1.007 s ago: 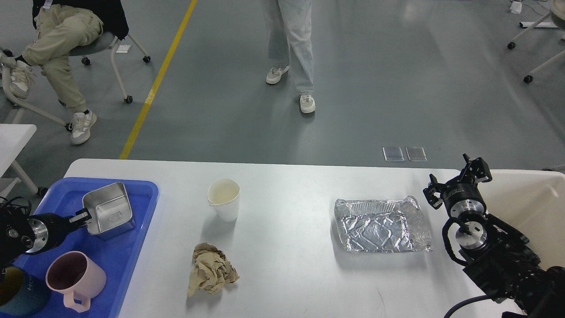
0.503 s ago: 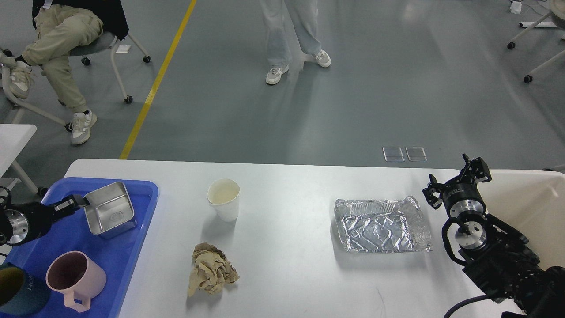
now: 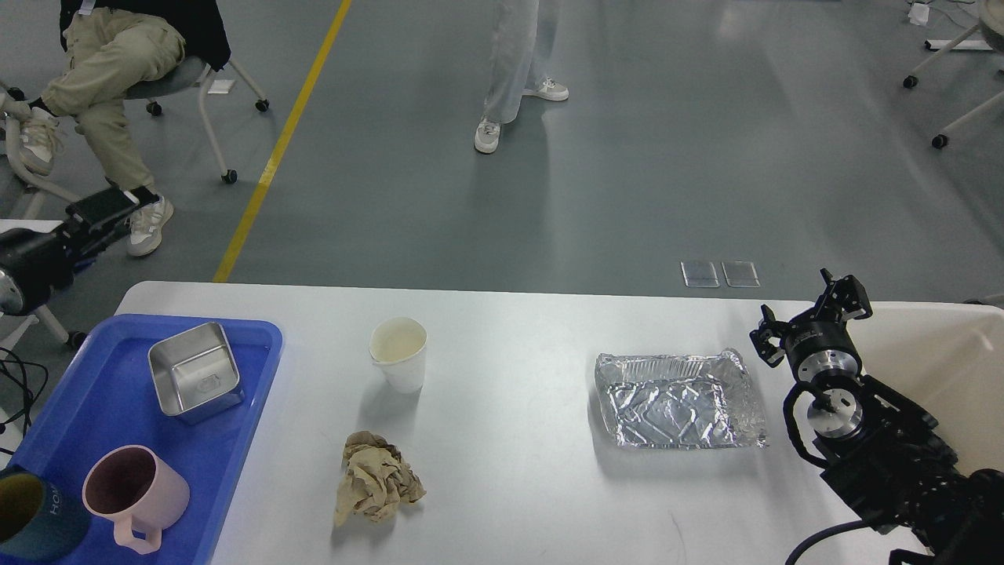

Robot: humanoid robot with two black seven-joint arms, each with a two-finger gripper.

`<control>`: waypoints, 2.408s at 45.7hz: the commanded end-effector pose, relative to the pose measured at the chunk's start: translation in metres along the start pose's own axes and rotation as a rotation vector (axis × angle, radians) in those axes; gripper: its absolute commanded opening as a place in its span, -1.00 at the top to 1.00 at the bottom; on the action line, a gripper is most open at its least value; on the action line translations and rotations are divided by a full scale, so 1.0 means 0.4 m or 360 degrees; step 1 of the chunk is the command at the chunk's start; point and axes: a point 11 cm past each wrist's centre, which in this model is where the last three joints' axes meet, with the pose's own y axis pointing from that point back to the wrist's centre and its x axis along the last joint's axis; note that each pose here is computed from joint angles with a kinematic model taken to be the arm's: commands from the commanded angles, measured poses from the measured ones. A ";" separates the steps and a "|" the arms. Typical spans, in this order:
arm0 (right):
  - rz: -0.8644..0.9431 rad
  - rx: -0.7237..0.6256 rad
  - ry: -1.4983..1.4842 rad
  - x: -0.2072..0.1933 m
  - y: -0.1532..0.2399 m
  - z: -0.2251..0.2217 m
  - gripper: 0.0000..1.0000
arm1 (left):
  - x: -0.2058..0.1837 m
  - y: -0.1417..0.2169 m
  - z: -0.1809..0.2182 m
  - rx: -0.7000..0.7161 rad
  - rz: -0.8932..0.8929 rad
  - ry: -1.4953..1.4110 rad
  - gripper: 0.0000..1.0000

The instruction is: Tidy desktop

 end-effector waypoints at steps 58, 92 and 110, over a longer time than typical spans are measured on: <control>-0.0078 0.0156 0.0029 0.008 -0.019 -0.148 -1.00 | -0.169 -0.130 0.047 -0.0788 0.0305 0.2026 -0.93; -0.0154 0.0218 0.0126 0.013 -0.019 -0.224 -1.00 | -0.307 -0.211 0.071 -0.0660 0.0105 0.2582 -0.94; -0.0742 0.0020 0.0364 -0.087 0.019 -0.208 -1.00 | -0.320 -0.216 0.088 -0.0694 0.0043 0.2648 -0.94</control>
